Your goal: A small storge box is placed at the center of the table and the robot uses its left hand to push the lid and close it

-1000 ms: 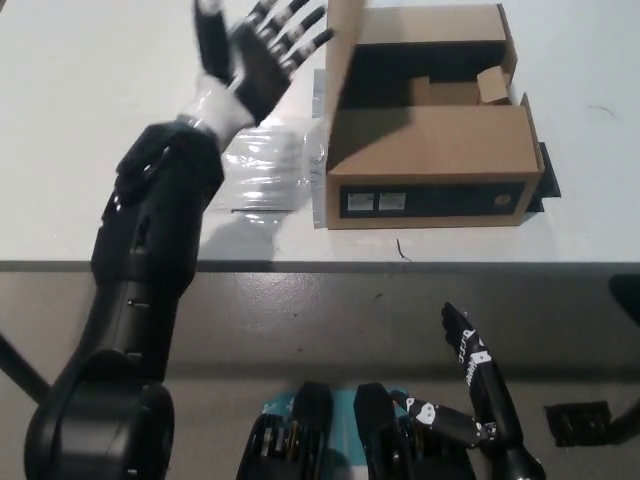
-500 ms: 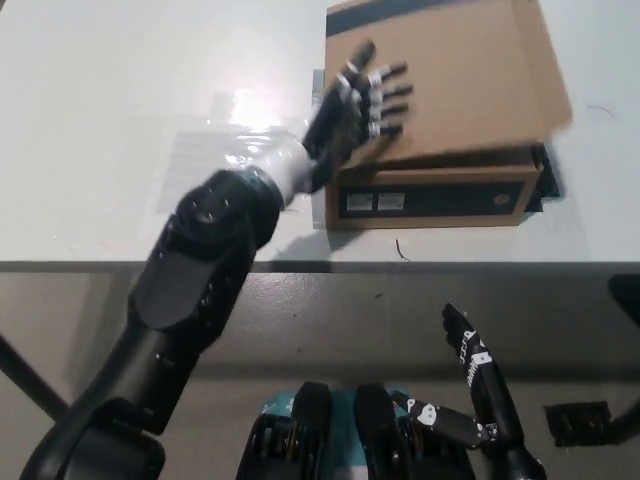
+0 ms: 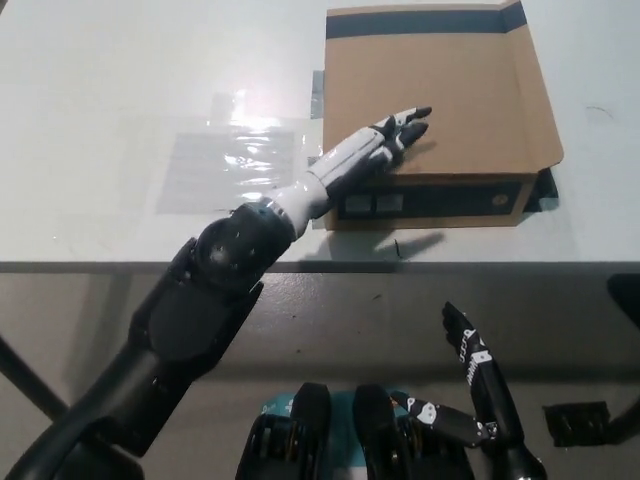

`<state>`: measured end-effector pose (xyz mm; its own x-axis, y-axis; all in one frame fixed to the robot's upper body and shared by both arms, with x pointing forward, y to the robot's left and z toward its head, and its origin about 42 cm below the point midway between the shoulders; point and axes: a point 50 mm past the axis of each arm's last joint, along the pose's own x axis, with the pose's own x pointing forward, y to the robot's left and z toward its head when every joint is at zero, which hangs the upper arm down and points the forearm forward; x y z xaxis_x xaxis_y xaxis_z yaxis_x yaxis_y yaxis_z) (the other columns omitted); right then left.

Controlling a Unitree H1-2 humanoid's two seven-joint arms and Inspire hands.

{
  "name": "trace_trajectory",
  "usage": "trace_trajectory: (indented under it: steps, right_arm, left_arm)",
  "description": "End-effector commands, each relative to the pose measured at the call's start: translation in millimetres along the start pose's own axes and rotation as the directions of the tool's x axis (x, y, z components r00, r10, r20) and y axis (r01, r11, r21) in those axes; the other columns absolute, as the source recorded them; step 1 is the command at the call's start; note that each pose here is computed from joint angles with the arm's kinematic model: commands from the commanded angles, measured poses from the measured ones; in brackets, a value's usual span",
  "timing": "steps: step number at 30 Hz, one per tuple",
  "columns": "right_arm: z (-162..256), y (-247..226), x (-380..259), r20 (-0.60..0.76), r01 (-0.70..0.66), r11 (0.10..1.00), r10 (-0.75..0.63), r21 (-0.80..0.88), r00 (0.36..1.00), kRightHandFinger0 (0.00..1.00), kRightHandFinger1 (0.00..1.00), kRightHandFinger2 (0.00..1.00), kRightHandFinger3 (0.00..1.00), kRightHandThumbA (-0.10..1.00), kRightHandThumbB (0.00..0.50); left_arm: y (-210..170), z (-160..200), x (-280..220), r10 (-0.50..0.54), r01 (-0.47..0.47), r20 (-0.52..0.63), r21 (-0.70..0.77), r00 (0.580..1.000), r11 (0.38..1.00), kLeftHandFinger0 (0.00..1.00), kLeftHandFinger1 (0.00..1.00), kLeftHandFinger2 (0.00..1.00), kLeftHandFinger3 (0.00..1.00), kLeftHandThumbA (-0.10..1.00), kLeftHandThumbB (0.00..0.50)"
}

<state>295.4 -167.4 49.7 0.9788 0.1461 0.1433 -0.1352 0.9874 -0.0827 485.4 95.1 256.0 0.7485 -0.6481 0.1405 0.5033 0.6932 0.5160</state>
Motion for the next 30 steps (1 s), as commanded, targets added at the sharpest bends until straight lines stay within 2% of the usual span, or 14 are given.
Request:
trace_trajectory:
  steps: [1,5,9,11,14,15,18,21,25,30]
  right_arm:
    - [18,2,15,0.109,-0.022,1.0,0.022,-0.006,0.994,1.0,1.0,1.0,1.0,1.0,0.393]
    - [16,0,14,0.103,-0.022,1.0,0.023,-0.012,0.994,1.0,1.0,1.0,1.0,1.0,0.399]
    - [15,1,11,0.095,-0.022,1.0,0.021,0.004,0.995,1.0,1.0,1.0,1.0,1.0,0.399]
    - [14,0,14,0.095,-0.022,1.0,0.022,-0.004,0.995,1.0,1.0,1.0,1.0,1.0,0.399]
    - [14,0,15,0.094,-0.02,1.0,0.021,-0.009,0.995,1.0,1.0,1.0,1.0,1.0,0.399]
    - [14,0,14,0.092,-0.019,1.0,0.02,-0.007,0.996,1.0,1.0,1.0,1.0,1.0,0.4]
    - [12,0,12,0.084,-0.014,1.0,0.015,-0.008,0.996,1.0,1.0,1.0,1.0,1.0,0.403]
    - [11,1,11,0.08,-0.014,1.0,0.014,-0.005,0.997,1.0,1.0,1.0,1.0,1.0,0.396]
    - [10,3,10,0.077,-0.018,1.0,0.018,0.0,0.997,1.0,1.0,1.0,1.0,1.0,0.4]
    - [13,5,15,0.087,-0.032,0.999,0.032,0.003,0.996,1.0,1.0,1.0,1.0,1.0,0.396]
  left_arm:
    - [-12,-5,-36,-0.038,0.032,0.055,0.104,0.998,0.994,1.0,1.0,1.0,1.0,1.0,0.368]
    - [-22,-4,-68,-0.007,-0.001,0.143,0.056,0.99,0.998,1.0,1.0,1.0,1.0,1.0,0.358]
    - [-34,4,-114,0.054,-0.062,0.202,0.036,0.978,0.997,1.0,1.0,1.0,1.0,1.0,0.416]
    - [-41,11,-139,0.102,-0.098,0.225,-0.029,0.969,0.995,1.0,1.0,1.0,1.0,1.0,0.47]
    - [-48,16,-162,0.13,-0.127,0.248,-0.03,0.96,0.991,1.0,1.0,1.0,1.0,1.0,0.467]
    - [-53,17,-176,0.148,-0.142,0.25,-0.041,0.957,0.989,1.0,1.0,1.0,1.0,1.0,0.45]
    - [-65,1,-207,0.193,-0.18,0.198,-0.083,0.961,0.98,1.0,1.0,1.0,1.0,1.0,0.408]
    - [-69,-21,-221,0.236,-0.22,0.118,-0.135,0.964,0.966,1.0,1.0,1.0,1.0,1.0,0.424]
    - [-68,-49,-234,0.276,-0.27,0.035,-0.124,0.96,0.955,1.0,1.0,1.0,1.0,1.0,0.442]
    - [-60,-78,-244,0.31,-0.31,-0.006,0.01,0.951,0.951,1.0,1.0,1.0,1.0,1.0,0.416]
